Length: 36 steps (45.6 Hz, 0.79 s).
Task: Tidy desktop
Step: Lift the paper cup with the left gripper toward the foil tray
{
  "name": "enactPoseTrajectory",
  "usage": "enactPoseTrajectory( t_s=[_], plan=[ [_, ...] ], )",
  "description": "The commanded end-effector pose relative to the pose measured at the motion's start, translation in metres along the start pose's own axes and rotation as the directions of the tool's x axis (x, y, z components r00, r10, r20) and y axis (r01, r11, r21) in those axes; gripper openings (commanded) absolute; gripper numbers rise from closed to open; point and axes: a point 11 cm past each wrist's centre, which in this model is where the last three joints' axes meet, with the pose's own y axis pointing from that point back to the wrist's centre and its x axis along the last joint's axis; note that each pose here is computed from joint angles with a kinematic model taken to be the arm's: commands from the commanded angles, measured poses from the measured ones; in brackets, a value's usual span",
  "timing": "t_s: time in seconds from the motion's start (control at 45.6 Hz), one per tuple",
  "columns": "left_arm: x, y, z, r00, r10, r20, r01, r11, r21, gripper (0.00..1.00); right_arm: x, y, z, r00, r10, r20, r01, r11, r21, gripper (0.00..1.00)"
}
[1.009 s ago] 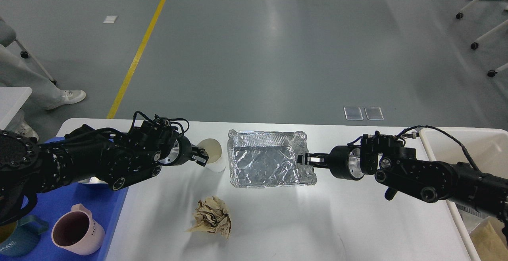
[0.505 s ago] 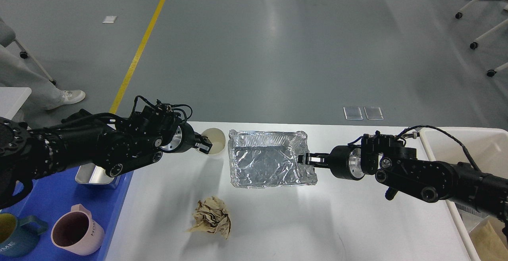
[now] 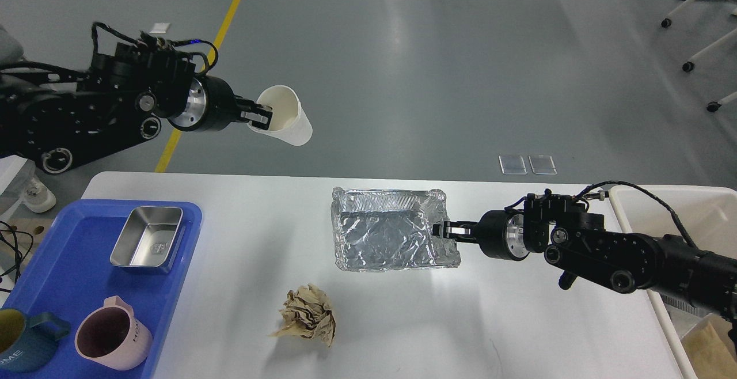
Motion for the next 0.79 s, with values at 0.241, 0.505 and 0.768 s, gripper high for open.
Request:
enactPoseTrajectory(
  t_s=[0.241,0.505,0.768],
  plan=[
    [0.08,0.057,0.046,0.992,0.108,0.063,-0.1,0.988,-0.12,0.02,0.0,0.001,0.002,1.0,-0.001,0.0,0.001,1.0,-0.005,0.0],
    [0.077,0.033,0.129,0.978,0.043,0.204,0.006,0.972,-0.235,0.02,0.003,0.003,0.002,1.0,0.003,-0.011,-0.003,1.0,-0.01,0.0],
    [0.051,0.009,0.187,0.946,-0.026,0.322,0.123,0.95,-0.285,0.04,0.006,0.009,0.01,1.0,0.006,-0.01,-0.007,1.0,-0.029,0.0]
  ],
)
